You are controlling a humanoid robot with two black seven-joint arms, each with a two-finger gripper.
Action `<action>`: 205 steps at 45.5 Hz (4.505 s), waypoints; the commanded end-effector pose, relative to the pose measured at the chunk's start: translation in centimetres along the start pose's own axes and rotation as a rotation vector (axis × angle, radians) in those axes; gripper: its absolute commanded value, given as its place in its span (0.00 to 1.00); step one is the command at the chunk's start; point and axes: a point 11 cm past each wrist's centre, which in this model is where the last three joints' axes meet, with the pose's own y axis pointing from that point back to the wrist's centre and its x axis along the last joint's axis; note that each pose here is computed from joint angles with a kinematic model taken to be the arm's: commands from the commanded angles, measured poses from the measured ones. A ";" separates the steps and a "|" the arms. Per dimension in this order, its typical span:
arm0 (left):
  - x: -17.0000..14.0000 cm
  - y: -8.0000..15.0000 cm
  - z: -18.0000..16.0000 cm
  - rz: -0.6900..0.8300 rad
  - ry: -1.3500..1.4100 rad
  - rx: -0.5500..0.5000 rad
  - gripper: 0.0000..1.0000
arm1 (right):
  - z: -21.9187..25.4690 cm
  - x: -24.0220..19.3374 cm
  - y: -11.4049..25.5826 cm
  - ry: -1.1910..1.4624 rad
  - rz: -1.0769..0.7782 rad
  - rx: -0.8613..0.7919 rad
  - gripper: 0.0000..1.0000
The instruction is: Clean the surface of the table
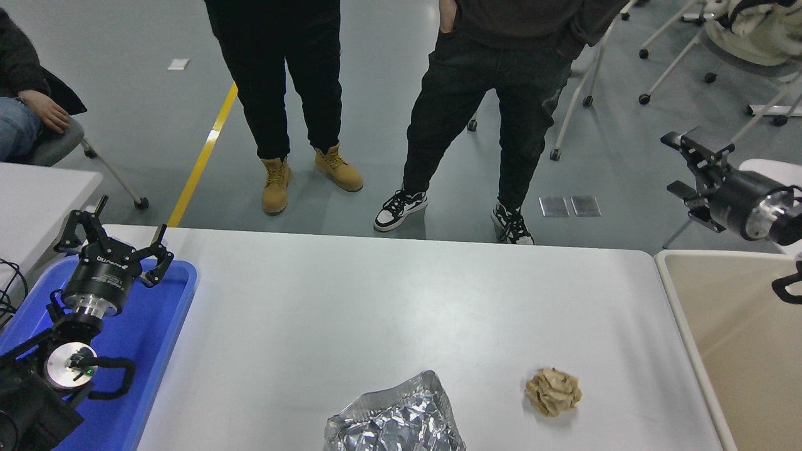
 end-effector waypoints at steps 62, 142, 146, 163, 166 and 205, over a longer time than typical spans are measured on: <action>0.0 0.0 0.0 0.000 0.000 0.000 1.00 | -12.3 -25.6 -3.8 0.939 -1.057 0.102 0.99; 0.0 0.0 0.0 0.000 0.000 0.000 1.00 | -3.9 -38.1 -2.1 0.902 -1.252 0.094 0.81; 0.0 0.0 0.0 0.000 0.000 0.000 1.00 | -4.0 -37.9 -2.1 0.920 -1.260 0.110 0.48; 0.0 0.0 0.0 0.000 0.000 0.000 1.00 | -4.9 -36.4 -2.1 0.966 -1.305 0.215 0.00; 0.0 0.0 0.0 0.000 0.000 0.000 1.00 | -4.9 -36.2 -2.1 0.961 -1.305 0.216 0.00; 0.0 0.0 0.0 0.000 0.000 0.000 1.00 | -8.2 -30.6 -4.1 0.941 -1.167 0.265 0.00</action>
